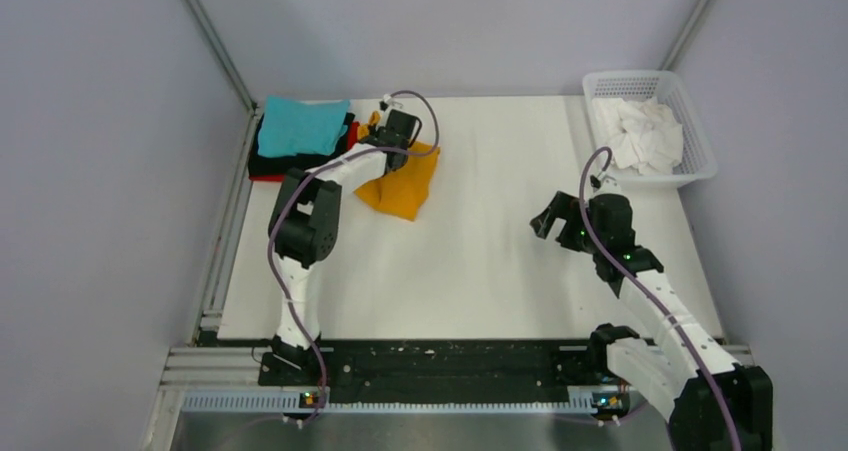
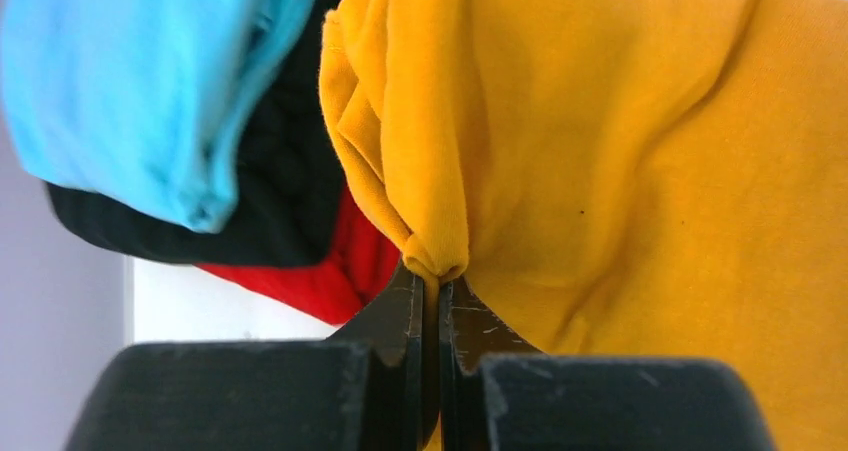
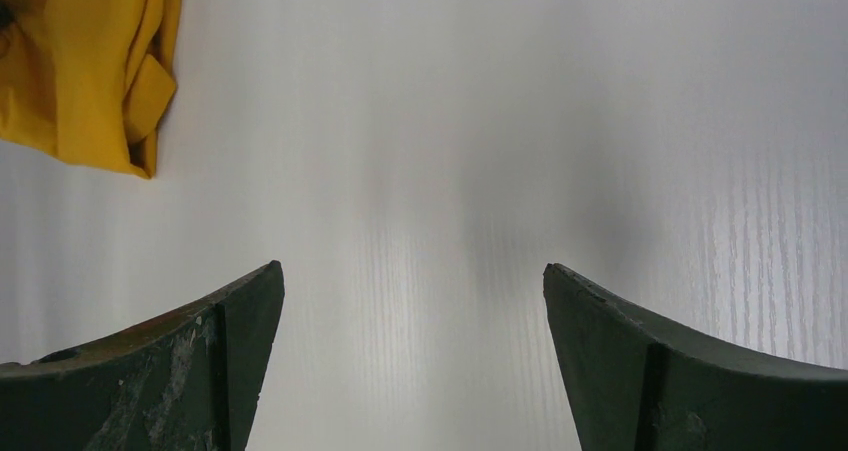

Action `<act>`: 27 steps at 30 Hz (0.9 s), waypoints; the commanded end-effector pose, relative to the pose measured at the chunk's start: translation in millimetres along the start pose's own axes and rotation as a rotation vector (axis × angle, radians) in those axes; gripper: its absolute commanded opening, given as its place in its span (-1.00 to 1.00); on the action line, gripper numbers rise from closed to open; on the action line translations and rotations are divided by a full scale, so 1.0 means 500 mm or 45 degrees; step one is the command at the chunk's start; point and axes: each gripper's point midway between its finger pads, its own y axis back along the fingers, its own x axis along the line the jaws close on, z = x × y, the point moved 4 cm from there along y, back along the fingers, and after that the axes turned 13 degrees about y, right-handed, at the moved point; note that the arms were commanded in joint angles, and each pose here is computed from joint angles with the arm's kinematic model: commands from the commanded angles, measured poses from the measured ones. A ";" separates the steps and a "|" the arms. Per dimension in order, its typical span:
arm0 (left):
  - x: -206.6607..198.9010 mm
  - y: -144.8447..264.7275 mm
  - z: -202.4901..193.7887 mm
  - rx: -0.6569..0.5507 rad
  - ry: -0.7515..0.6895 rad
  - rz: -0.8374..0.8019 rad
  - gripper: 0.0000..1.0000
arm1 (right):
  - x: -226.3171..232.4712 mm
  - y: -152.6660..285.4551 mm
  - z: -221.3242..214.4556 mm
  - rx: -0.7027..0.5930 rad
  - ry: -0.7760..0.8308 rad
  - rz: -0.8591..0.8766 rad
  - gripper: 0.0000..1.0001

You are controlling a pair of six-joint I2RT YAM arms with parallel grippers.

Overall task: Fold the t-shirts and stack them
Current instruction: Put the neatly folded tshirt into the corner of the board with the left arm

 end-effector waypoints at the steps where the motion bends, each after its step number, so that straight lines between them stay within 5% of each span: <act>1: 0.074 0.014 0.164 -0.243 0.057 0.084 -1.00 | -0.020 -0.012 0.005 -0.014 0.029 -0.065 0.97; 27: 0.267 0.098 0.373 -0.464 0.155 0.131 -1.00 | -0.049 -0.041 -0.017 0.078 0.038 -0.174 0.97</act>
